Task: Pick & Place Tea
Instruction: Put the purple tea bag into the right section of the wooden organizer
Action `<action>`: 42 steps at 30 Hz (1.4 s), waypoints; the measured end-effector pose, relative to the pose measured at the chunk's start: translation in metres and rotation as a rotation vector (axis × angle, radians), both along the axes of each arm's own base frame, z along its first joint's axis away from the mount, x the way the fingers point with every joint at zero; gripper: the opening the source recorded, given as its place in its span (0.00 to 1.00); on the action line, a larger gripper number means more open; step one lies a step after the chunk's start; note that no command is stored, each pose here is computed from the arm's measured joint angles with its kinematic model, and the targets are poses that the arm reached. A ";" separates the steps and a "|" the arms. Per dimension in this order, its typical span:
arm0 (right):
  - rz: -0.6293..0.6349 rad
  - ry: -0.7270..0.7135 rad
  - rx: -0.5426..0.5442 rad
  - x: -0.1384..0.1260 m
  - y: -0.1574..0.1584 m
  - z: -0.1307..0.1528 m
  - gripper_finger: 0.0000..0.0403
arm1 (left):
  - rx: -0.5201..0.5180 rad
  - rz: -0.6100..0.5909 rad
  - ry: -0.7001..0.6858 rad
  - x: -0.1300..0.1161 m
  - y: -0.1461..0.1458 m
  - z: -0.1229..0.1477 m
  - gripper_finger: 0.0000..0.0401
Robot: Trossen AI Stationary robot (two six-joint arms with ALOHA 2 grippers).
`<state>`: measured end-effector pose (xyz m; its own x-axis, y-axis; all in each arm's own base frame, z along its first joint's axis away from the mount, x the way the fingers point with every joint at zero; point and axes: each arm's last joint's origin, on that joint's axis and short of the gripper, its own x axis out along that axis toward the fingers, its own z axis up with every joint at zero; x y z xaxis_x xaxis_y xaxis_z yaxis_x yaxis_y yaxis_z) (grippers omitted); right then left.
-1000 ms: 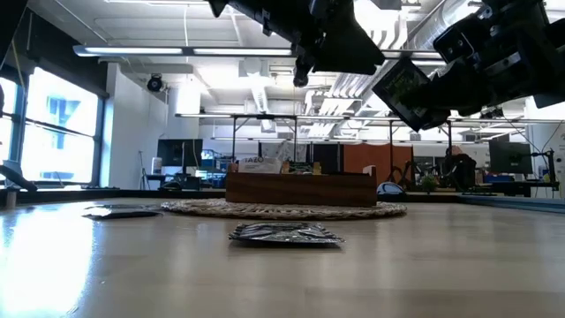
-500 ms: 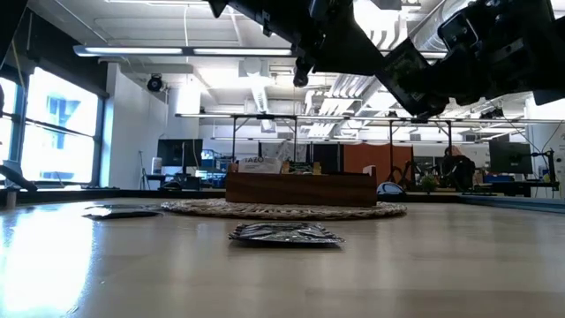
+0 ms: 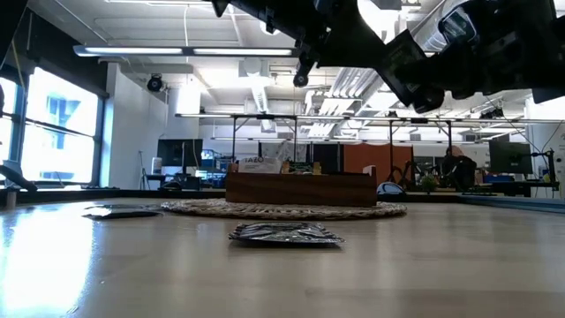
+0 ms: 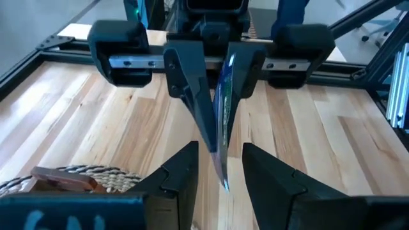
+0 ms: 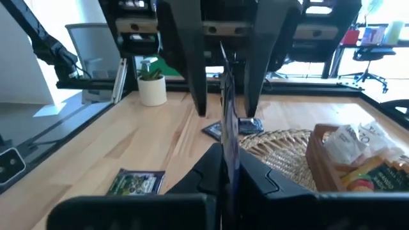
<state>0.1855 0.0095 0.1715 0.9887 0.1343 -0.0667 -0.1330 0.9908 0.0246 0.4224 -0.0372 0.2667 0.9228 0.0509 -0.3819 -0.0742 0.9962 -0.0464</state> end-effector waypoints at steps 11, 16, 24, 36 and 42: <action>-0.039 -0.012 -0.001 0.000 -0.001 0.001 0.04 | 0.002 0.014 0.005 0.000 0.005 0.000 0.19; -0.045 -0.012 0.000 0.000 -0.001 0.001 0.09 | 0.021 0.021 0.010 0.001 0.014 -0.001 0.02; -0.070 0.081 -0.008 0.000 -0.002 -0.007 0.14 | 0.073 0.052 0.046 0.000 0.018 -0.004 0.01; -0.285 0.307 -0.012 -0.007 -0.009 -0.029 0.26 | 0.245 0.222 0.224 -0.008 0.053 -0.016 0.00; -0.286 0.300 -0.012 -0.006 -0.009 -0.028 0.27 | 0.246 0.232 0.320 -0.008 0.086 -0.036 0.00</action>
<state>0.1792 0.0008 0.1430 0.9226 -0.1455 -0.3573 0.1590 0.9872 0.0085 0.4143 0.0491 0.2309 0.7144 0.3665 -0.5961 -0.2684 0.9302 0.2502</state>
